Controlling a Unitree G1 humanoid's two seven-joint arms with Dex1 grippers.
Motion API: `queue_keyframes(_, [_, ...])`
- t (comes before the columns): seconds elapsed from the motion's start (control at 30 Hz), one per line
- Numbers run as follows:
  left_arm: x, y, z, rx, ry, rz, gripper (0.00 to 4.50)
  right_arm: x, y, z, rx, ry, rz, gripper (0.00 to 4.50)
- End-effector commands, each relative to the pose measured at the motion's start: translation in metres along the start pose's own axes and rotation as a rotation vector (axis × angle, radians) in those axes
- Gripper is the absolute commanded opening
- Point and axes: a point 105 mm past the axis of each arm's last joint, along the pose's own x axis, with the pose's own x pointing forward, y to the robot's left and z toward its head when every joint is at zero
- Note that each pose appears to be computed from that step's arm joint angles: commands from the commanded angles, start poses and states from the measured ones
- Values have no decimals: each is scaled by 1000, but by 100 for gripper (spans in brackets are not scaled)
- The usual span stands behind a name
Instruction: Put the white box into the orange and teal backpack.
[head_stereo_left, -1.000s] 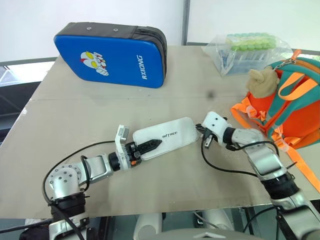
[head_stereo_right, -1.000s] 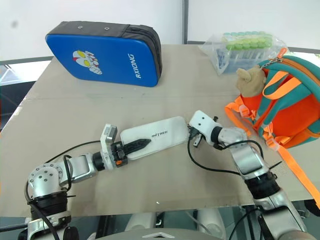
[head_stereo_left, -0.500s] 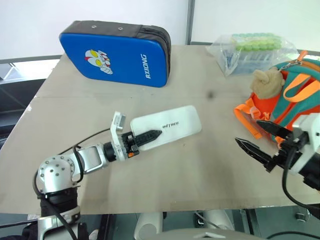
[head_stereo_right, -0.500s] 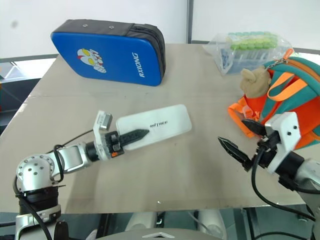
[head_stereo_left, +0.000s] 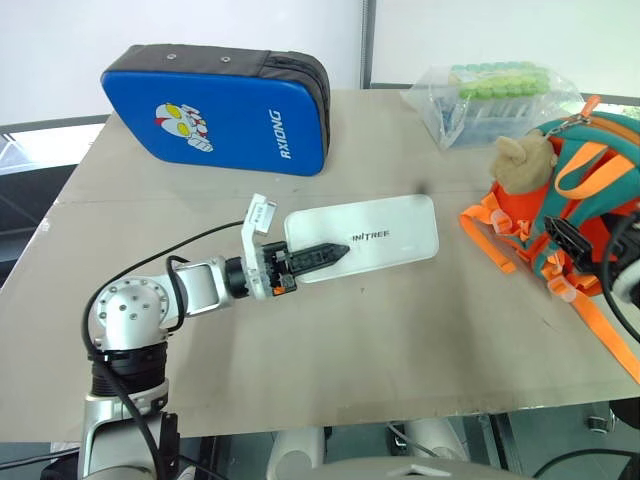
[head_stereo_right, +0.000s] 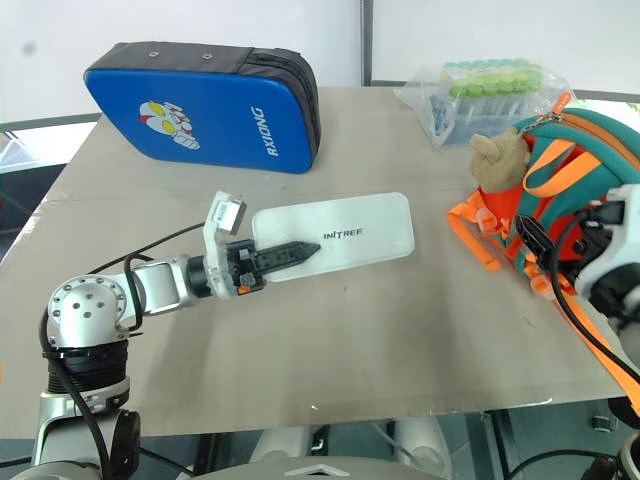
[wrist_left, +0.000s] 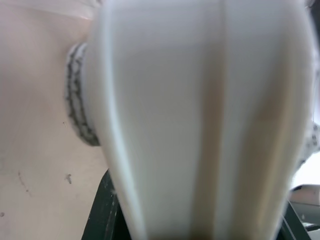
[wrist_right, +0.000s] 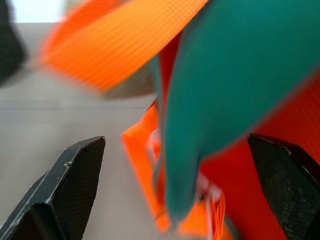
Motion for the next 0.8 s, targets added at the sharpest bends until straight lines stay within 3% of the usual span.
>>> queue_keyframes(0.03, [-6, -11, 10, 74, -63, -8, 106, 23, -10, 16, -44, -71, -73, 450])
queue_keyframes(0.17, [-10, -8, 8, 82, -112, 33, 106, 39, -5, 30, -113, -152, -45, 332])
queue_keyframes(0.3, [-17, -5, 12, 71, -195, 78, 106, 45, 15, 43, -174, -217, 117, 147])
queue_keyframes(0.4, [-24, 0, 15, 81, -243, 125, 106, 43, 45, 57, -173, -280, 342, 5])
queue_keyframes(0.53, [-45, 6, 43, 111, -425, 196, 106, 25, 104, 92, -106, -365, 817, 5])
queue_keyframes(0.67, [-59, 6, 63, 144, -517, 222, 106, 8, 134, 106, -92, -366, 1081, 5])
queue_keyframes(0.73, [-69, -2, 76, 213, -561, 228, 106, -15, 156, 110, -98, -350, 1291, 5])
queue_keyframes(0.8, [-77, -7, 83, 289, -568, 262, 106, -25, 165, 106, -118, -304, 1380, 5])
